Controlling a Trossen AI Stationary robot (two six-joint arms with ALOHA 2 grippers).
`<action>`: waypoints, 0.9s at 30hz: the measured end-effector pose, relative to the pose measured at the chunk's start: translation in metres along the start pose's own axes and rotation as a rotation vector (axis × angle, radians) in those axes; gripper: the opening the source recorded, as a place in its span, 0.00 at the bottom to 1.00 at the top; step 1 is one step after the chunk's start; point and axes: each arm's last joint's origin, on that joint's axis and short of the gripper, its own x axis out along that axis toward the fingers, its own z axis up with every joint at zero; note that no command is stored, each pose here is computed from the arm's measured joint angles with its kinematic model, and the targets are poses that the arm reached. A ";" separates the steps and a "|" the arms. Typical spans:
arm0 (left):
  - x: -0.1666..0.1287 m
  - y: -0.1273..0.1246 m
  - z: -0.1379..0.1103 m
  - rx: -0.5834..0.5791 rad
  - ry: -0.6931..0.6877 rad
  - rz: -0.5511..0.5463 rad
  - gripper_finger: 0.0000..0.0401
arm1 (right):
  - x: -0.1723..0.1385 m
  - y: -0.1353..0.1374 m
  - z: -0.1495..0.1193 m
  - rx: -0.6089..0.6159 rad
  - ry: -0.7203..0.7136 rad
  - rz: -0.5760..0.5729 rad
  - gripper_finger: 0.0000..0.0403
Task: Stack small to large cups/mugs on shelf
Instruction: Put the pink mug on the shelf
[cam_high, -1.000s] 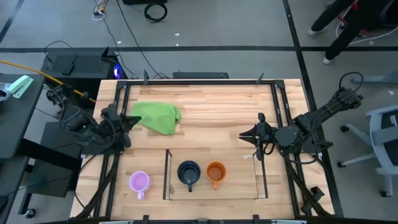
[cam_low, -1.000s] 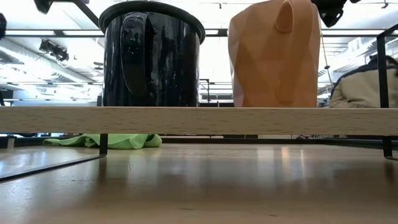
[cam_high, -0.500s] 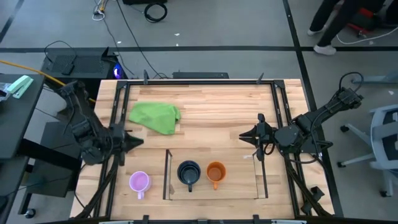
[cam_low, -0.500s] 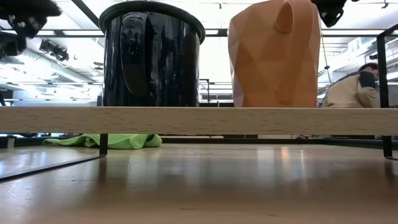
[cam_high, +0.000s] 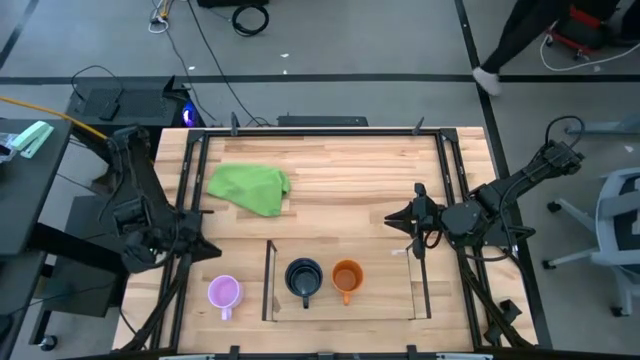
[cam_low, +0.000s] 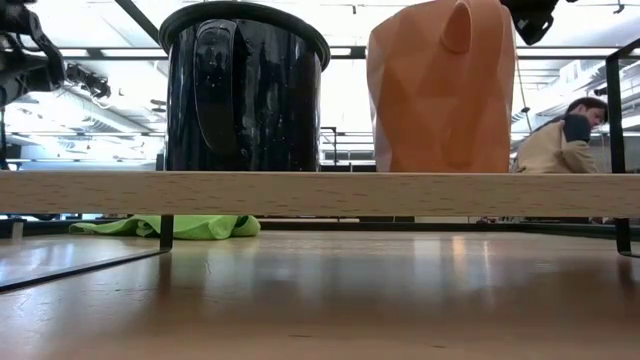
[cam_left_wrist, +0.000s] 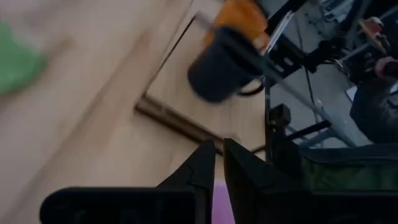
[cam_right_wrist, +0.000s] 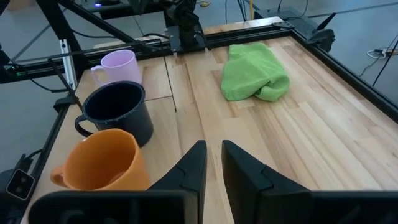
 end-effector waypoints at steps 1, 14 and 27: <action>0.000 0.001 -0.001 -0.041 0.026 0.005 0.09 | 0.000 0.000 0.000 0.000 0.000 0.000 0.14; 0.015 -0.009 -0.028 -0.378 0.310 0.140 0.12 | 0.000 0.000 0.000 0.015 0.000 0.001 0.14; 0.034 -0.008 -0.037 -0.369 0.330 0.297 0.17 | 0.000 0.000 0.000 0.023 0.001 0.001 0.14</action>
